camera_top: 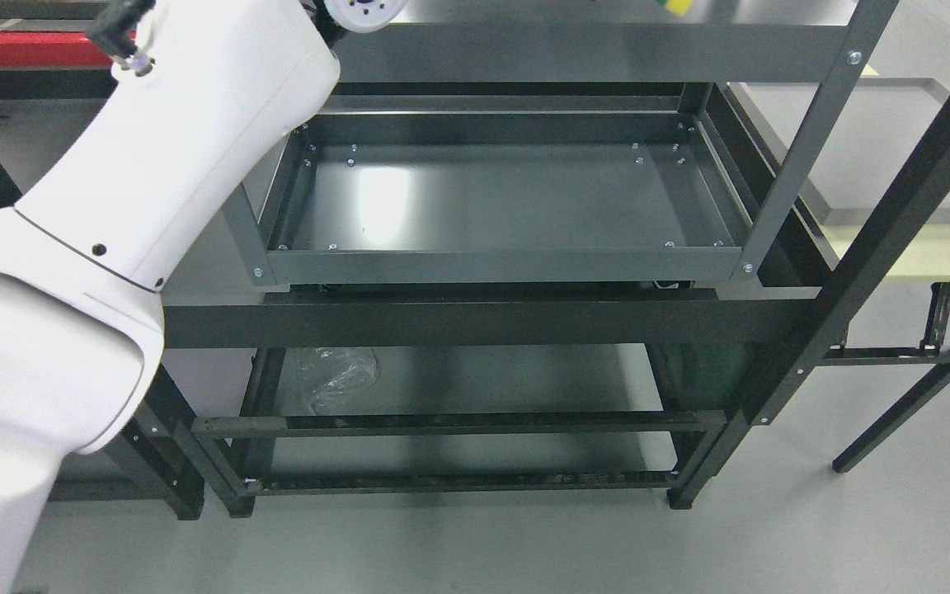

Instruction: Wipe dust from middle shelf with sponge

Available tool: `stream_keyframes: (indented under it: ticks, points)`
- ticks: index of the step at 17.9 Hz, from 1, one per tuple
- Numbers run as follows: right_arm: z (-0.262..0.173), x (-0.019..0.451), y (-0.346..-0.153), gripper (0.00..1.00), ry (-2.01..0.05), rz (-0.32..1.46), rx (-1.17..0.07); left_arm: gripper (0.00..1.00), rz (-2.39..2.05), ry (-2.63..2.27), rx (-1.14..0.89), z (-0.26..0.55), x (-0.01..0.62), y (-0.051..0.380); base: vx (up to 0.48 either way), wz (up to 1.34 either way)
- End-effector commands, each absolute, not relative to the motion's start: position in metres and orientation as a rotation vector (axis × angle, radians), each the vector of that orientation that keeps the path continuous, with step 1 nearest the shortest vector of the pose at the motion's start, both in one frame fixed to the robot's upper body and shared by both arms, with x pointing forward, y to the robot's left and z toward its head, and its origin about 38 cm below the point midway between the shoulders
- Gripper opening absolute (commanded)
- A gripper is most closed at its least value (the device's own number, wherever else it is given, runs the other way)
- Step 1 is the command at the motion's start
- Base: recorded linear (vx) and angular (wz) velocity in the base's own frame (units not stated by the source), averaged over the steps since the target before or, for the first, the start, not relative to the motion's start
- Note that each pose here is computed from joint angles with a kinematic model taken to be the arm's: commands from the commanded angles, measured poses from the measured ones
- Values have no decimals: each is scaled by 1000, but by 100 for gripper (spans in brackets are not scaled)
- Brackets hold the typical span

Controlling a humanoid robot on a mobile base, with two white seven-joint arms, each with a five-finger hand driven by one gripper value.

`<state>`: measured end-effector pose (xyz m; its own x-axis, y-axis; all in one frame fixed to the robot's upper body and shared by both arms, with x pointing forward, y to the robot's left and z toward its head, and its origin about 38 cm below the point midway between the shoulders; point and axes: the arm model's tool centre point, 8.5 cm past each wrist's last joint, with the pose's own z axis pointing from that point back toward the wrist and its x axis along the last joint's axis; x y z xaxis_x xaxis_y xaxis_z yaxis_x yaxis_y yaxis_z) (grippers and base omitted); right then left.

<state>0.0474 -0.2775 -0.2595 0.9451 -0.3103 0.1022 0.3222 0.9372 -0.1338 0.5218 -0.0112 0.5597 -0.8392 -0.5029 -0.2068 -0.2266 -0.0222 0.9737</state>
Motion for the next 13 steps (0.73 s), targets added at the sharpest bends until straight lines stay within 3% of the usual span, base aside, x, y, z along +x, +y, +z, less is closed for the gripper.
stream_keyframes:
  ticks: [1,11,13]
  points:
    - [-259,46,-287,100,-29,-324,-152,3,-2287,-1746,775,485,521,-50,0,0]
    - [-259,46,-287,100,-27,-324,-152,3,-2343,-1801,990,577,511,-13,0,0]
    - [-259,46,-287,100,-29,-324,-152,3,-2448,-1718,987,580,512,18,0,0]
